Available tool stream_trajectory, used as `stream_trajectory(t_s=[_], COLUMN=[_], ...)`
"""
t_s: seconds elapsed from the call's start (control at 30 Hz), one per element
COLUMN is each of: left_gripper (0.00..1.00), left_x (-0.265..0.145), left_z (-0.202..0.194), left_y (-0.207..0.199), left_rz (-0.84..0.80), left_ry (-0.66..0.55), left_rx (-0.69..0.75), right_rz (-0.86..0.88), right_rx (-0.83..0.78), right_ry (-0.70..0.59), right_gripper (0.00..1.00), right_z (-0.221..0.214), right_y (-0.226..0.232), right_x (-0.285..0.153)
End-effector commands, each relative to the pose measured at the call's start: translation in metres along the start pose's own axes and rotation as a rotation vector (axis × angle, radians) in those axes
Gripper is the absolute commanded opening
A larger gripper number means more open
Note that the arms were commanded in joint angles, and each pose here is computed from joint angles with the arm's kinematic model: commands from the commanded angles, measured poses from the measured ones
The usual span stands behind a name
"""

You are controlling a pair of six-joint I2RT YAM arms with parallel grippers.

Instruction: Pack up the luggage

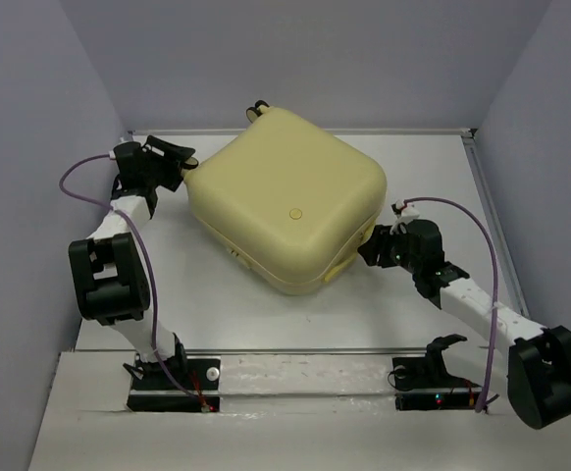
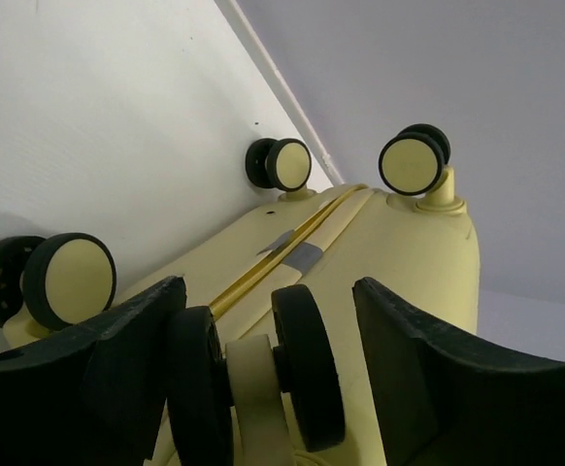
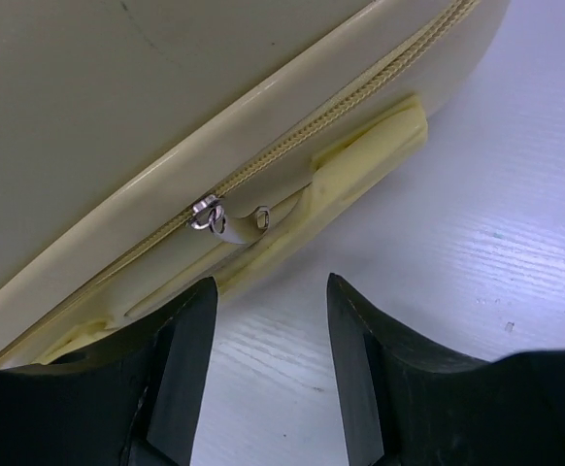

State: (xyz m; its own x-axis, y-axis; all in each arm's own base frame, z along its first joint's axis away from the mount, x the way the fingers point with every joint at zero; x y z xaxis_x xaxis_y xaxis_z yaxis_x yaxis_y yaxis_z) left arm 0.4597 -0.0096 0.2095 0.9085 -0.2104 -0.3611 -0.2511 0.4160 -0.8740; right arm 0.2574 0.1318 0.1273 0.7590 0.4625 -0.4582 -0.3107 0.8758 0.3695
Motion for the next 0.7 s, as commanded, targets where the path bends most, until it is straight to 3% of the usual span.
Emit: stream_trajectory(t_s=[0.0,0.1,0.23,0.27,0.3,0.37,0.4,0.43,0.47,0.53,0.67], left_gripper=[0.90,0.99,0.99,0.98,0.98,0.91,0.88,0.87,0.84,0.71,0.51], left_x=[-0.019,-0.040,-0.082,-0.101,-0.096,-0.123,-0.124,-0.138,-0.137,-0.152,-0.167], left_z=[0.028,0.047,0.060,0.052,0.044,0.024,0.006,-0.006,-0.028,-0.049,-0.111], left_y=[-0.039,-0.052,-0.068,-0.066,-0.049,-0.057,-0.031,-0.034,-0.003,0.012,0.055], left_rz=[-0.090,-0.045,-0.002,-0.007,0.014,-0.067,-0.032,-0.066,-0.031,-0.042,-0.061], left_ry=[-0.096,-0.204,-0.339,-0.361,-0.334,-0.332,-0.288,-0.284,-0.225,-0.197,0.000], left_rx=[0.186,0.242,0.336,0.342,0.328,0.336,0.331,0.349,0.343,0.367,0.389], right_rz=[0.068,0.056,0.068,0.078,0.079,0.092,0.094,0.099,0.101,0.101,0.153], right_rx=[-0.095,-0.136,-0.182,-0.197,-0.198,-0.210,-0.214,-0.221,-0.221,-0.229,-0.273], right_ry=[-0.124,-0.163,-0.211,-0.223,-0.227,-0.227,-0.228,-0.228,-0.224,-0.228,-0.232], right_gripper=[0.55,0.54,0.51,0.49,0.49,0.49,0.49,0.49,0.49,0.48,0.42], right_z=[0.031,0.038,0.046,0.048,0.049,0.050,0.051,0.051,0.052,0.054,0.054], right_y=[0.008,0.005,0.006,0.007,0.008,0.010,0.010,0.011,0.011,0.011,0.016], right_x=[0.018,0.024,0.026,0.026,0.026,0.026,0.026,0.026,0.028,0.030,0.033])
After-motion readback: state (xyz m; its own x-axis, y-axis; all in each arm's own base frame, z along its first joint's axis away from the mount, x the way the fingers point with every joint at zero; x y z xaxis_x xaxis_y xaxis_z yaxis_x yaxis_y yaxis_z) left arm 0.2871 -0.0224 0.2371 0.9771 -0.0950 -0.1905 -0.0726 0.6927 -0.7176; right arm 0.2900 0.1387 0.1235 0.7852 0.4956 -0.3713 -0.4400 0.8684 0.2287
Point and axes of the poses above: each gripper's point midway between its finger pads, its own x axis out along the fingers, its own y axis along the line the jaws close on, z = x × y, the point moved 4 cm from there along -x, back along the fingers
